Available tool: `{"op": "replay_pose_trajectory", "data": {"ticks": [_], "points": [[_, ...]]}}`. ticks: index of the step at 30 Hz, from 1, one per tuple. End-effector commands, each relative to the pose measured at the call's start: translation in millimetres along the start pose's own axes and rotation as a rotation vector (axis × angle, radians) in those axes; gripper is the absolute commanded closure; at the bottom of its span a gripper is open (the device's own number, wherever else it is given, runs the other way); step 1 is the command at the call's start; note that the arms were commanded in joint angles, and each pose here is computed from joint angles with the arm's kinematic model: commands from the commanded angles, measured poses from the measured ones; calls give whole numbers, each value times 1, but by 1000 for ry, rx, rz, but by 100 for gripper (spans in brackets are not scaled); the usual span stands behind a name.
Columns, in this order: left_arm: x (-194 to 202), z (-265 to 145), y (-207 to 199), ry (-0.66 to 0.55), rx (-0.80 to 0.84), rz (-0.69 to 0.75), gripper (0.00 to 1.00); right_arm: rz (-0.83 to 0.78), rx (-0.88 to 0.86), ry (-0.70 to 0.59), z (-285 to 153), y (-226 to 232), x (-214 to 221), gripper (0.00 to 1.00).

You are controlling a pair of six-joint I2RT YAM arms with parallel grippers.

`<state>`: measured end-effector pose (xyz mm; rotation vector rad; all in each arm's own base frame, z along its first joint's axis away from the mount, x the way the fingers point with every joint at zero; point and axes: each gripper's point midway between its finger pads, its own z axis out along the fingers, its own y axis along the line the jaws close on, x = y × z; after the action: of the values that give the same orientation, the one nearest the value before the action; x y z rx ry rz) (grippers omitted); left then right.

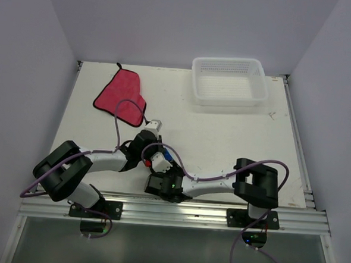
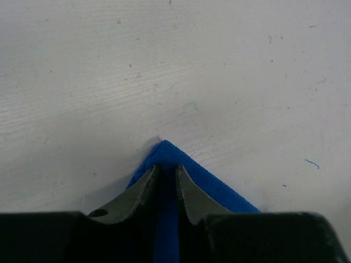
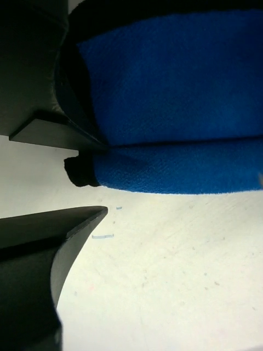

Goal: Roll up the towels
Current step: Roll the towel

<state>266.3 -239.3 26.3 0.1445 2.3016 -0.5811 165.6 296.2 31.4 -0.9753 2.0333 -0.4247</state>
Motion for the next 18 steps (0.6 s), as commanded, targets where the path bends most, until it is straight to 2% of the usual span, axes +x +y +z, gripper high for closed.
{"op": "replay_pose_trajectory", "data": {"ticks": [1, 11, 18], "points": [[36, -3, 43, 79, -149, 10, 78, 425, -182, -73, -22, 21, -48, 50], [35, -5, 43, 72, -149, 6, 78, 533, -173, -108, -31, 2, -53, 46], [35, -5, 44, 70, -150, 5, 79, 699, -246, -170, -49, -24, -53, 46]]}}
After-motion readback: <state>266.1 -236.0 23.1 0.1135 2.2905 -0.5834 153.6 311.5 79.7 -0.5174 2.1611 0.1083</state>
